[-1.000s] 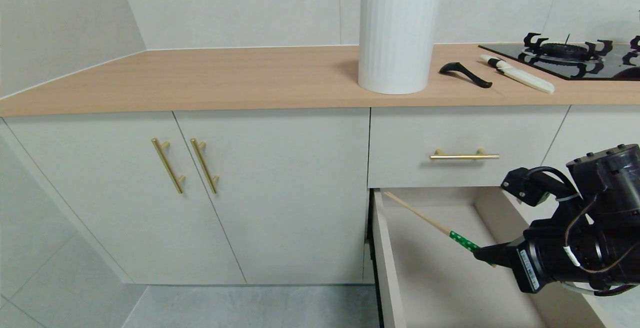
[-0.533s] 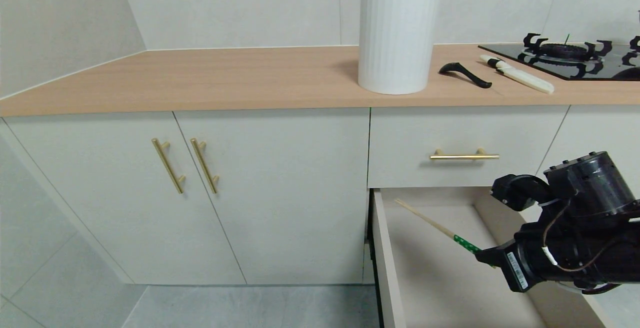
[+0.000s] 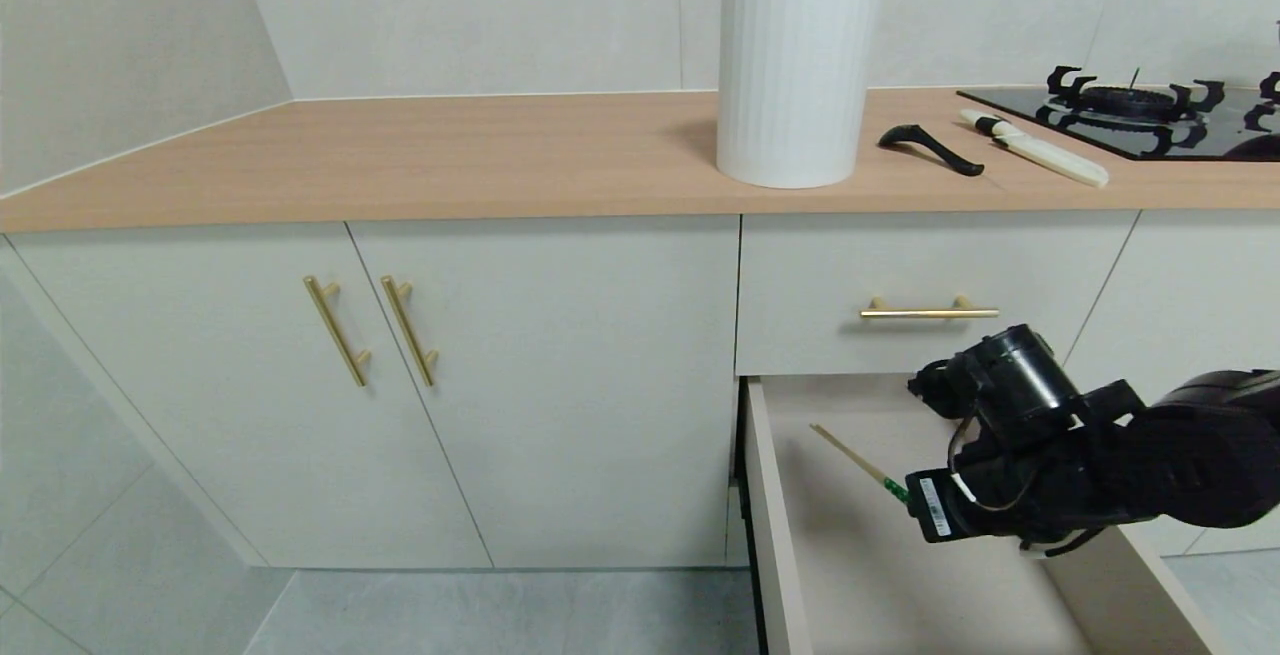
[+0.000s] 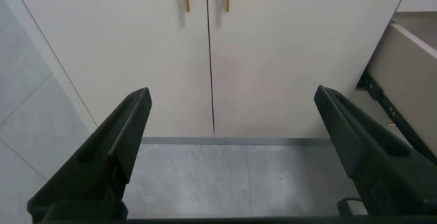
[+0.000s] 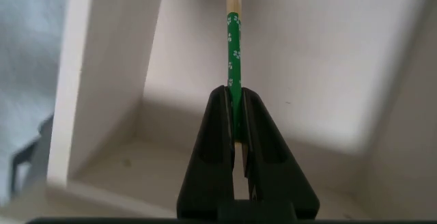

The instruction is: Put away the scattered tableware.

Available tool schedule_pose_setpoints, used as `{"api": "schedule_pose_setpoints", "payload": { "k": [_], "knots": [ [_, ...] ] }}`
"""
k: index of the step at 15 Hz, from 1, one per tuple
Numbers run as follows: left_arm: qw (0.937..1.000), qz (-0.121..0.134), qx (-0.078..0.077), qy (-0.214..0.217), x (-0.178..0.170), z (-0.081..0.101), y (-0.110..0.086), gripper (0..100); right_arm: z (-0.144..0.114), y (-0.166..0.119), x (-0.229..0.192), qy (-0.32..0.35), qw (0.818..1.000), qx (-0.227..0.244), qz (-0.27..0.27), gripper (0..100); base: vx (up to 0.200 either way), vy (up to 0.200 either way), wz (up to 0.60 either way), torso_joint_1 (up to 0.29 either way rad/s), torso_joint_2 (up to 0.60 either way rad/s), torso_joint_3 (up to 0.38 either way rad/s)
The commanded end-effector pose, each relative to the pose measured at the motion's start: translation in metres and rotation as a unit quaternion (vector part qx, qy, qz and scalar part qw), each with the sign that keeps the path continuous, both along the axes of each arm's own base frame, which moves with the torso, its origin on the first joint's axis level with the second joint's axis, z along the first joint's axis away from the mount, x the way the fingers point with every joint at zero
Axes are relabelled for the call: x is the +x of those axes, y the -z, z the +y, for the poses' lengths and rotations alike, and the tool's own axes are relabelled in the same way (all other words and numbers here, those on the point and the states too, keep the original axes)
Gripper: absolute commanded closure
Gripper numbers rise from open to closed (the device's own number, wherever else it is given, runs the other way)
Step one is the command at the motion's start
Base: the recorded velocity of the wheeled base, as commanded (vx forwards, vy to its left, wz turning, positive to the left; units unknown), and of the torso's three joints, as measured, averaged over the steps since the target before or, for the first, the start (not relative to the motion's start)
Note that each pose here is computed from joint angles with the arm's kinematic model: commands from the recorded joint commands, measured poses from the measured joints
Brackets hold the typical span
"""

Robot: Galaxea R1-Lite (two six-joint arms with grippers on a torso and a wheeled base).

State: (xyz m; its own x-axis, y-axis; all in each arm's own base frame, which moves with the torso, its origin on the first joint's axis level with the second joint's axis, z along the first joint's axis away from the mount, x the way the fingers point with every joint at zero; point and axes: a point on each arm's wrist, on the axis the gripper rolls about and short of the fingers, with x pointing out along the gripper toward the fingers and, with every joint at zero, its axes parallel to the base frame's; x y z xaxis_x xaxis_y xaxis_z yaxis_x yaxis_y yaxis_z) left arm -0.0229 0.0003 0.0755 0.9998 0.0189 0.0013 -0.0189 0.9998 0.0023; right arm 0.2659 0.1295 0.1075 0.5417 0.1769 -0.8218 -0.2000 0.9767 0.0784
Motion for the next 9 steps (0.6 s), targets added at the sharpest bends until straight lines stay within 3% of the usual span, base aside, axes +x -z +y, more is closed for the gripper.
{"api": "schedule_pose_setpoints", "payload": {
  "k": [1,9],
  "knots": [
    [1.0,0.001,0.0,-0.001,0.0,0.0,0.0,0,0.011,0.036,0.022,0.022,0.999,-0.008,0.045,100,0.0,0.0,0.0,0.0,0.0,0.0],
    [1.0,0.001,0.0,-0.001,0.0,0.0,0.0,0,0.022,0.105,0.044,0.044,0.995,-0.02,0.085,100,0.0,0.0,0.0,0.0,0.0,0.0]
  ]
}}
